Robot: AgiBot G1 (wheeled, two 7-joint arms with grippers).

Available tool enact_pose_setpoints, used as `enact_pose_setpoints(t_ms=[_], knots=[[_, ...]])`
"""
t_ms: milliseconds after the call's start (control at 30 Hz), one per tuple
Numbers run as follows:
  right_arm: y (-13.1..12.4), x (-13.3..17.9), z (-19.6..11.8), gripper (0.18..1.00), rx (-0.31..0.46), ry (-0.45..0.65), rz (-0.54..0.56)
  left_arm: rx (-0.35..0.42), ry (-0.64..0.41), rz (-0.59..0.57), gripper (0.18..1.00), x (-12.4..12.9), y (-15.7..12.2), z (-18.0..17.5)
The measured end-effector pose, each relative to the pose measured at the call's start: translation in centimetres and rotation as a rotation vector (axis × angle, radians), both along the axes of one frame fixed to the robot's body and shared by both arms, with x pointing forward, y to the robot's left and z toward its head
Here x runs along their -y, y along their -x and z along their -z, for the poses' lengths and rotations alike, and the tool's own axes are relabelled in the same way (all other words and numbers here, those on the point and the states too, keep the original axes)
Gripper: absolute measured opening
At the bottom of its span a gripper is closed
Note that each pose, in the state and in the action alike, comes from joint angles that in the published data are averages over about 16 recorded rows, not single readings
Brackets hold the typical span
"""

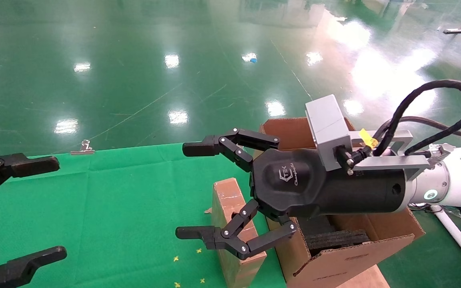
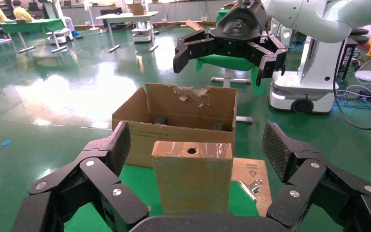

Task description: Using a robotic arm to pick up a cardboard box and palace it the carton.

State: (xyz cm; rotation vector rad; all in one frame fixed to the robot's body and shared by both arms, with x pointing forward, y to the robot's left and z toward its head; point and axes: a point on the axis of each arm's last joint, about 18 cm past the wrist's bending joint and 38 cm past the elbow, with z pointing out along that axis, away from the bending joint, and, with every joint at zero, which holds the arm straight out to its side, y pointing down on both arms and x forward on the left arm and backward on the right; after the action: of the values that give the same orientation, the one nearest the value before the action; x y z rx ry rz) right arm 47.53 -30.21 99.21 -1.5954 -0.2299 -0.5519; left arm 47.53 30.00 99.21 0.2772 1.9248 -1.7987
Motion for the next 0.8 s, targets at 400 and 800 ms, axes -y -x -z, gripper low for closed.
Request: enact_pose_setpoints(t_ms=[400, 800], knots=[[-0.1, 0.0, 0.1, 1.000, -0.002, 0.006, 0.004, 0.000, 0.000, 0.000, 1.000, 0.0, 0.0, 0.0], [-2.2, -1.7, 1.9, 1.000, -0.041, 0.205, 0.080, 0.000, 0.000, 0.000, 1.000, 0.0, 0.0, 0.0]])
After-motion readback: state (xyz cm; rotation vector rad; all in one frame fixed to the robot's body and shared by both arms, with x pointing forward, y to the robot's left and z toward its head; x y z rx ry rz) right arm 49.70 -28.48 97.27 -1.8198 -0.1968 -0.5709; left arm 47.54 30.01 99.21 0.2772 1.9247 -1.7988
